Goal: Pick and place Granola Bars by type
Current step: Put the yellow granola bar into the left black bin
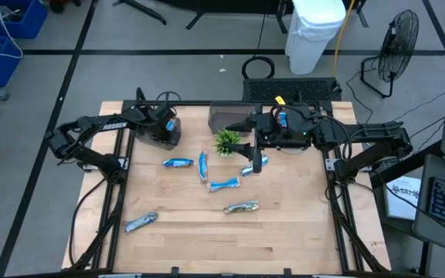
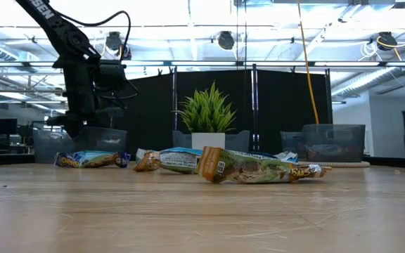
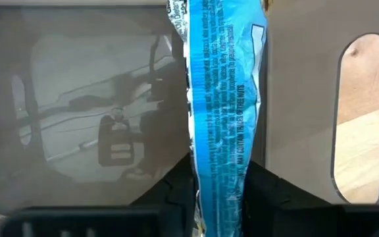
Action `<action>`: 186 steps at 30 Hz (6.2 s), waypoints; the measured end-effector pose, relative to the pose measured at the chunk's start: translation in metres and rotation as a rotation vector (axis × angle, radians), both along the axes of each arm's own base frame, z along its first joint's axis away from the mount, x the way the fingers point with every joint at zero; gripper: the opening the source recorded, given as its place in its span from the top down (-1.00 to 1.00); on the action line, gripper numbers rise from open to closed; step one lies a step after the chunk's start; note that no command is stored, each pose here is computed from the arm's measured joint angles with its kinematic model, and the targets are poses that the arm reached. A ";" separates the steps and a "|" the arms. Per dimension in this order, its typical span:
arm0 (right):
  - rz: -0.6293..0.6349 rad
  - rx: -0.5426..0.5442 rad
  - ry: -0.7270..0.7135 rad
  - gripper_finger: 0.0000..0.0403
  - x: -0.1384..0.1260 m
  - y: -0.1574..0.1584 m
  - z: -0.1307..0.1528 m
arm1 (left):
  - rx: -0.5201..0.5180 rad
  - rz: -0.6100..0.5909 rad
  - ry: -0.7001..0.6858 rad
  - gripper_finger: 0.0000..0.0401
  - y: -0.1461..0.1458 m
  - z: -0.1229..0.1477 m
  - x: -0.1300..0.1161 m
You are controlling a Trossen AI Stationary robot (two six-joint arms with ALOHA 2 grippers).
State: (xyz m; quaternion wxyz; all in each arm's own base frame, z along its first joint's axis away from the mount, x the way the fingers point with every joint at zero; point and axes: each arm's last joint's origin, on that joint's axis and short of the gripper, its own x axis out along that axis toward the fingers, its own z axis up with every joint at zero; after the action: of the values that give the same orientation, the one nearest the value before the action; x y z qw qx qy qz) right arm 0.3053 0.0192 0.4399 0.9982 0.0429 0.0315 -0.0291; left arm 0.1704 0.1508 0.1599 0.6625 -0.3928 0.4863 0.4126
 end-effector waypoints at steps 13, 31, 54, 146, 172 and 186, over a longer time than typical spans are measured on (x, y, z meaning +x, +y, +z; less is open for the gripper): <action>-0.001 -0.001 0.006 -0.18 0.000 0.000 -0.001 | 0.003 -0.010 -0.003 0.09 0.000 0.000 0.000; 0.000 -0.004 0.006 -0.18 0.000 0.000 -0.001 | 0.126 -0.051 -0.154 -0.46 -0.007 0.050 -0.007; -0.001 -0.001 0.009 -0.18 0.000 0.000 -0.001 | 0.728 -0.738 -0.899 -0.28 -0.086 0.306 -0.025; -0.069 -0.199 0.757 -0.18 -0.044 -0.012 -0.056 | 0.170 -1.091 -0.279 -0.28 -0.264 0.001 0.248; -0.069 -0.195 0.757 -0.18 -0.044 -0.012 -0.056 | 0.130 -1.075 -0.293 0.02 -0.272 -0.023 0.255; -0.068 -0.195 0.757 -0.18 -0.044 -0.012 -0.056 | 0.081 -1.093 -0.304 0.87 -0.274 -0.023 0.254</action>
State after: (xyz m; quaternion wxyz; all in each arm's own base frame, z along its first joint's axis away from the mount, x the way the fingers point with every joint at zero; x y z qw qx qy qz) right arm 0.2613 0.0070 0.3839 0.9138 -0.0646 0.3932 -0.0789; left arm 0.4247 -0.1229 0.1371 0.8568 -0.1133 0.5020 -0.0332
